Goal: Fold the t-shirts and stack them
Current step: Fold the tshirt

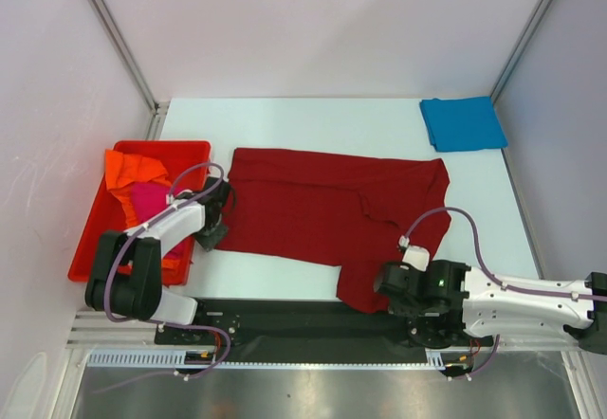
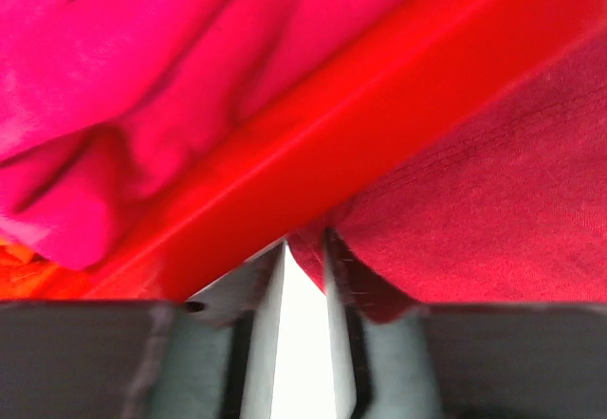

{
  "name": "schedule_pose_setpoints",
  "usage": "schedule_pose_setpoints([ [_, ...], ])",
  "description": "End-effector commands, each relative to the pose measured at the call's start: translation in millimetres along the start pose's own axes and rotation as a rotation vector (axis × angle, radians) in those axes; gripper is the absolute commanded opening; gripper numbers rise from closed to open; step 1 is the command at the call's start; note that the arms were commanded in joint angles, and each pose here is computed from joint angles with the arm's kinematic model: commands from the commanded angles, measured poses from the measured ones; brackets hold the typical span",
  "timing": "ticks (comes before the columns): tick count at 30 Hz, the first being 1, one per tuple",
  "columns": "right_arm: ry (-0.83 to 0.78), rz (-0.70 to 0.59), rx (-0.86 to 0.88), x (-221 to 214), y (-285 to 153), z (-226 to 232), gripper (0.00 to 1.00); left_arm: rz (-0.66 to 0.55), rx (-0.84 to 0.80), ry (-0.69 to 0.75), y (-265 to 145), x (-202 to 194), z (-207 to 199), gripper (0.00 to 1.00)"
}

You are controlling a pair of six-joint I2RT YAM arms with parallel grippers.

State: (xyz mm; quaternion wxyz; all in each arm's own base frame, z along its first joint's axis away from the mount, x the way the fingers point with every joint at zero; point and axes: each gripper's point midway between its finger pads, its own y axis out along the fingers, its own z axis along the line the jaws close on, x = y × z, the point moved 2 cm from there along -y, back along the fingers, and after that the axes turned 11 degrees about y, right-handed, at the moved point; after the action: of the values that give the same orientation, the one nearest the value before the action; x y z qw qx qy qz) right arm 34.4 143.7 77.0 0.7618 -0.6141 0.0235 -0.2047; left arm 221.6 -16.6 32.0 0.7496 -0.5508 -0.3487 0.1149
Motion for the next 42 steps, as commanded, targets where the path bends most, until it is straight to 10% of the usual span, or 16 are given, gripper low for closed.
schedule_pose_setpoints([
  [1, 0.016, -0.08, 0.01, 16, -13, 4, 0.0, -0.056, 0.133, 0.032, 6, 3, 26, 0.24],
  [6, 0.069, -0.128, -0.002, 52, -25, 7, 0.0, -0.091, 0.108, 0.066, -4, 13, 18, 0.0],
  [26, 0.262, -0.255, -0.087, 220, -59, -26, 0.0, -0.213, 0.086, 0.254, -34, 59, -18, 0.0],
  [42, 0.26, -0.265, -0.116, 270, -46, -27, 0.0, -0.308, 0.089, 0.361, -53, 110, -58, 0.0],
])
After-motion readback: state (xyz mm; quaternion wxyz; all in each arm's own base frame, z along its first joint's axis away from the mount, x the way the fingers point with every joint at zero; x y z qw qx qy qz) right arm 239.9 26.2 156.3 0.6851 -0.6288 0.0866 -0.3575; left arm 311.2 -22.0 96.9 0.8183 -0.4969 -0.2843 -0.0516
